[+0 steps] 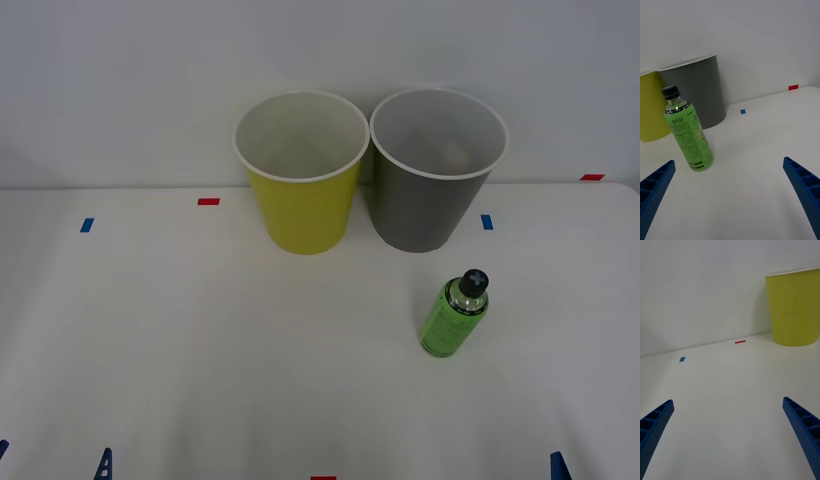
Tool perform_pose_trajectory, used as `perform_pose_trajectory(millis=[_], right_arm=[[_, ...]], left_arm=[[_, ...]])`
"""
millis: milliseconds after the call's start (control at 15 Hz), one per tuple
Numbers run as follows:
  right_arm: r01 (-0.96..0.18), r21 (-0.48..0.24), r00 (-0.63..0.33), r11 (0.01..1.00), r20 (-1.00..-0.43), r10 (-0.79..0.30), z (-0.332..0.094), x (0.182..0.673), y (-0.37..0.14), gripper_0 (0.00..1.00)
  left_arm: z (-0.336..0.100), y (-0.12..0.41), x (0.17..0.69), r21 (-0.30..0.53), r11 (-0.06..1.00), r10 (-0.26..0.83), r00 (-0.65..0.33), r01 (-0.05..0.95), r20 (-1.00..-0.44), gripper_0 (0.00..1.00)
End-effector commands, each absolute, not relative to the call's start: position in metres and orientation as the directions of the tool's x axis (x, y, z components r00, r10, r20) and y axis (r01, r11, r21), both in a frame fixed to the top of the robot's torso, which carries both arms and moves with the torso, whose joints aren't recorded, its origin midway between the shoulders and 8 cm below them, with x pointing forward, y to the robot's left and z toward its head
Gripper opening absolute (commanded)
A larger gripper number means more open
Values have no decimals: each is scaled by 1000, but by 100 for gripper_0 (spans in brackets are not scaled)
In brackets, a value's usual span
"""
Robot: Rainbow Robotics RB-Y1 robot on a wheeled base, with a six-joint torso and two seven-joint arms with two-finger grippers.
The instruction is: Put cans in the gray bin and PET bottles in the light green bin.
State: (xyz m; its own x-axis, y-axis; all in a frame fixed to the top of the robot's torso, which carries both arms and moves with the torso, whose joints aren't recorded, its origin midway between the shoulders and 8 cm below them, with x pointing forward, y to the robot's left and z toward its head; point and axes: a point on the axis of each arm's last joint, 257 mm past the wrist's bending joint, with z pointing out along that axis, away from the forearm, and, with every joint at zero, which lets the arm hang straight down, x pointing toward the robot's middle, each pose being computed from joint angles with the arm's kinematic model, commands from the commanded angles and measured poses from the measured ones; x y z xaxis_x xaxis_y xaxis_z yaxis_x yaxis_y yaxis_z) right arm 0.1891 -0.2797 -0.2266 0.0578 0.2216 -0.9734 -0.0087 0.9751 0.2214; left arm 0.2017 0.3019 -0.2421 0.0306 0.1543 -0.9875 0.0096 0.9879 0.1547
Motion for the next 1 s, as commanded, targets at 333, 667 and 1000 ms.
perform_pose_trajectory(millis=[333, 667, 1000], right_arm=[[-9, 221, 58, 975, -973, 222, -227, 189, -280, 100], [-9, 221, 58, 975, -973, 222, -227, 189, -280, 100], [-9, 221, 58, 975, -973, 222, -227, 189, -280, 100]], left_arm=[[-242, 302, 202, 155, 988, 154, 31, 10, -988, 100], [-242, 302, 202, 155, 988, 154, 31, 10, -988, 100], [-242, 302, 202, 155, 988, 154, 31, 10, -988, 100]])
